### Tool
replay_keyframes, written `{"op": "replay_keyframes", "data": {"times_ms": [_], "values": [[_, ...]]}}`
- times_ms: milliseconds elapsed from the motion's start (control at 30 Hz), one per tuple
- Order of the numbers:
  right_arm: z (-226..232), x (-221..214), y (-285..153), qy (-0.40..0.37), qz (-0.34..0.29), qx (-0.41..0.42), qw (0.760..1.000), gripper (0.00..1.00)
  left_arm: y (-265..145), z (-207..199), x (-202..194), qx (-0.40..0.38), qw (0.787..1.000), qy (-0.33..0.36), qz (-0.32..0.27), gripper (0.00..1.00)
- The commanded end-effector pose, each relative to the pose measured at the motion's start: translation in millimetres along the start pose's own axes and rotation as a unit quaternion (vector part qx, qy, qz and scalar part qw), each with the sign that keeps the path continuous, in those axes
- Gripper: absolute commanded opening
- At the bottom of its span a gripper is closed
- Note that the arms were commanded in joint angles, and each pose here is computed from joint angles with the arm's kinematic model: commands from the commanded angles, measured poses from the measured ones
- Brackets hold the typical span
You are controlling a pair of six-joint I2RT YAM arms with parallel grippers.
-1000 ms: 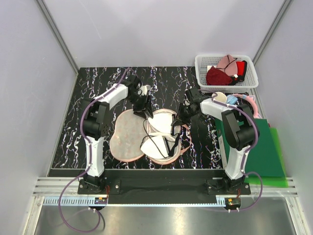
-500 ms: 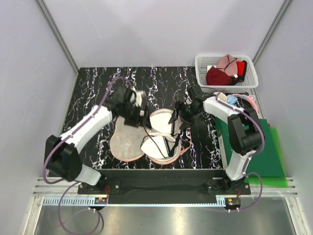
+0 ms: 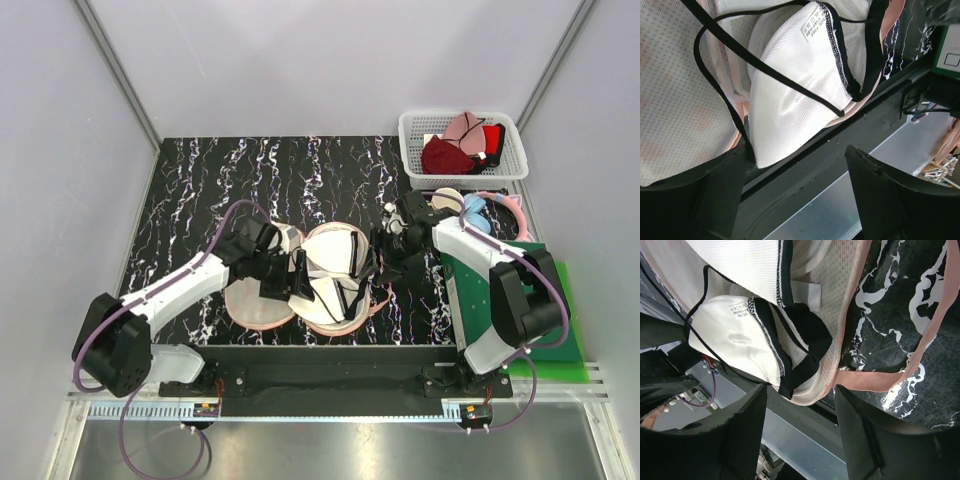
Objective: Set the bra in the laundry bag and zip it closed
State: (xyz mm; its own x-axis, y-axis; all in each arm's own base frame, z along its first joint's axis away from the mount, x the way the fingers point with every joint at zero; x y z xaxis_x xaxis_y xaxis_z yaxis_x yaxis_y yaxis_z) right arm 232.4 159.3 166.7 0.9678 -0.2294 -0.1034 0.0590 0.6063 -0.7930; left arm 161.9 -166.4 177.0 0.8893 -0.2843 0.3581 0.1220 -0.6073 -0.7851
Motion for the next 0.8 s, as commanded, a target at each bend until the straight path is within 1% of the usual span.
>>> {"op": "replay_keyframes", "data": {"times_ms": [0,67,133,200,233,300,367,433,467,533,567,600,667,700,767], "values": [[3,6,3,-0.045,-0.012,0.023,0.999,0.61,11,-1,14,-0.025,0.999,-0.008,-0.035,0.77],[-1,10,11,-0.046,-0.003,0.018,0.999,0.6,16,2,15,-0.024,0.999,-0.009,-0.034,0.71],[-5,13,19,-0.04,0.005,0.012,0.999,0.6,21,5,16,-0.021,0.999,-0.012,-0.024,0.57],[-4,16,23,-0.037,0.004,0.013,0.999,0.6,24,6,17,-0.02,1.0,-0.01,-0.018,0.49],[-4,18,26,-0.037,0.004,0.009,0.999,0.59,24,7,18,-0.013,1.0,-0.008,-0.02,0.42],[-4,20,28,-0.037,0.001,0.003,0.999,0.57,22,7,23,-0.006,1.0,0.001,-0.02,0.34],[-4,21,29,-0.035,-0.003,-0.004,0.999,0.53,23,8,27,0.006,1.0,0.008,-0.021,0.26],[-4,24,30,-0.034,-0.008,-0.007,0.999,0.49,23,8,32,0.013,1.0,0.012,-0.023,0.21],[-3,24,31,-0.036,-0.006,-0.006,0.999,0.46,23,8,33,0.015,0.999,0.016,-0.023,0.17],[-1,26,33,-0.037,-0.006,-0.003,0.999,0.4,24,9,38,0.021,0.999,0.021,-0.025,0.13],[0,26,34,-0.039,-0.005,-0.002,0.999,0.38,25,10,39,0.025,0.999,0.025,-0.021,0.12],[1,26,35,-0.042,-0.004,-0.001,0.999,0.34,25,10,40,0.028,0.999,0.027,-0.02,0.11],[2,28,39,-0.043,0.0,-0.001,0.999,0.31,27,12,42,0.033,0.999,0.031,-0.016,0.1],[3,27,41,-0.045,0.004,0.001,0.999,0.26,27,12,42,0.034,0.999,0.031,-0.014,0.09],[4,27,43,-0.046,0.007,0.002,0.999,0.19,28,13,41,0.037,0.999,0.03,-0.012,0.09]]}}
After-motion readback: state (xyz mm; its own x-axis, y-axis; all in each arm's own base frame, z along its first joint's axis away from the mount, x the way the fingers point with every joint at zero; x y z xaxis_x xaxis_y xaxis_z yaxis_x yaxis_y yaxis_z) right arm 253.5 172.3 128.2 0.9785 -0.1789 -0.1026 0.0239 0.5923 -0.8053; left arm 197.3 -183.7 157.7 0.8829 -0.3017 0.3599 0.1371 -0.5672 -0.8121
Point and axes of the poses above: each gripper's point midway between its finger pads, its own y axis out along the fingers, its own z axis along the line the jaws close on, x = y × z, the point moved 10 cm from there along -y, back along the fingers, and after that the axes turned 15 degrees about y, right-handed, at the moved point
